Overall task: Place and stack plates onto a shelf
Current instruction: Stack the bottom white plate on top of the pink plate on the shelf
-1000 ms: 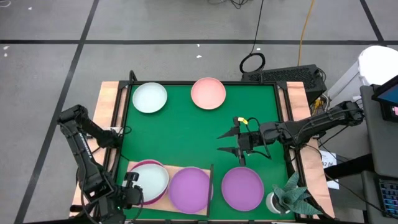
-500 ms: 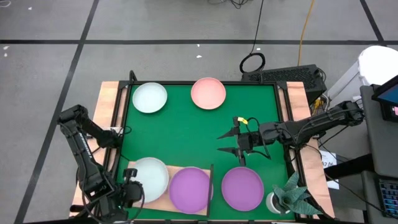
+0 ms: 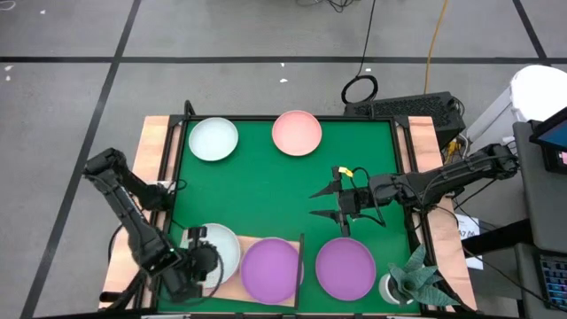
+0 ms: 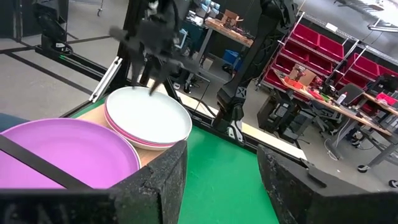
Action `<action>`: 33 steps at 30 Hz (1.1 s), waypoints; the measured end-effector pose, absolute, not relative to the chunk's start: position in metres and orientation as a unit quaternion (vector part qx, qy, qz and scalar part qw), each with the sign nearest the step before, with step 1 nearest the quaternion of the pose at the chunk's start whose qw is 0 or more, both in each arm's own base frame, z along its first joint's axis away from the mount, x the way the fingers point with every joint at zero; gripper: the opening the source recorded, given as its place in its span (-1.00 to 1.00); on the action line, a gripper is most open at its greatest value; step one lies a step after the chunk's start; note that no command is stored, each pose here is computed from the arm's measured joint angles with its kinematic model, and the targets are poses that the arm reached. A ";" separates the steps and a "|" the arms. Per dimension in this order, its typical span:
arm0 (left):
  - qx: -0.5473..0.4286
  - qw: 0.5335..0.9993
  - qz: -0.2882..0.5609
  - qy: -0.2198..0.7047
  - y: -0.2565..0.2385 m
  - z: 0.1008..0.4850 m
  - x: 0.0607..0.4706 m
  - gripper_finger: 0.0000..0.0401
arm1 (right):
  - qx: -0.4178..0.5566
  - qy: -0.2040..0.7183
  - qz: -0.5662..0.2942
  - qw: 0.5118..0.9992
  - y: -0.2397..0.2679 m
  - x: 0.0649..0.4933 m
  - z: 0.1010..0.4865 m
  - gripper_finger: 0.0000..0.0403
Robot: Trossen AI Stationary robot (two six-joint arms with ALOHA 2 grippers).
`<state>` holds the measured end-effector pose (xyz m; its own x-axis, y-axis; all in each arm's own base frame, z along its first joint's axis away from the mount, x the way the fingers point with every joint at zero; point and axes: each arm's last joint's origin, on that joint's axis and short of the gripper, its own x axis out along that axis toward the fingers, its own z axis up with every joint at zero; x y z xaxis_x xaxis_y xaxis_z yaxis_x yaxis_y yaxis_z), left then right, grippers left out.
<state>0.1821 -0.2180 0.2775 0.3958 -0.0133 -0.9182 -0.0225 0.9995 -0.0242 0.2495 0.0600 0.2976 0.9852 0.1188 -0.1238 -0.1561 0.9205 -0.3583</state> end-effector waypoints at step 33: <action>-0.092 0.792 -0.054 0.601 -0.229 0.214 0.164 -0.67 | -0.189 0.064 0.073 0.977 0.060 0.249 0.295 -0.13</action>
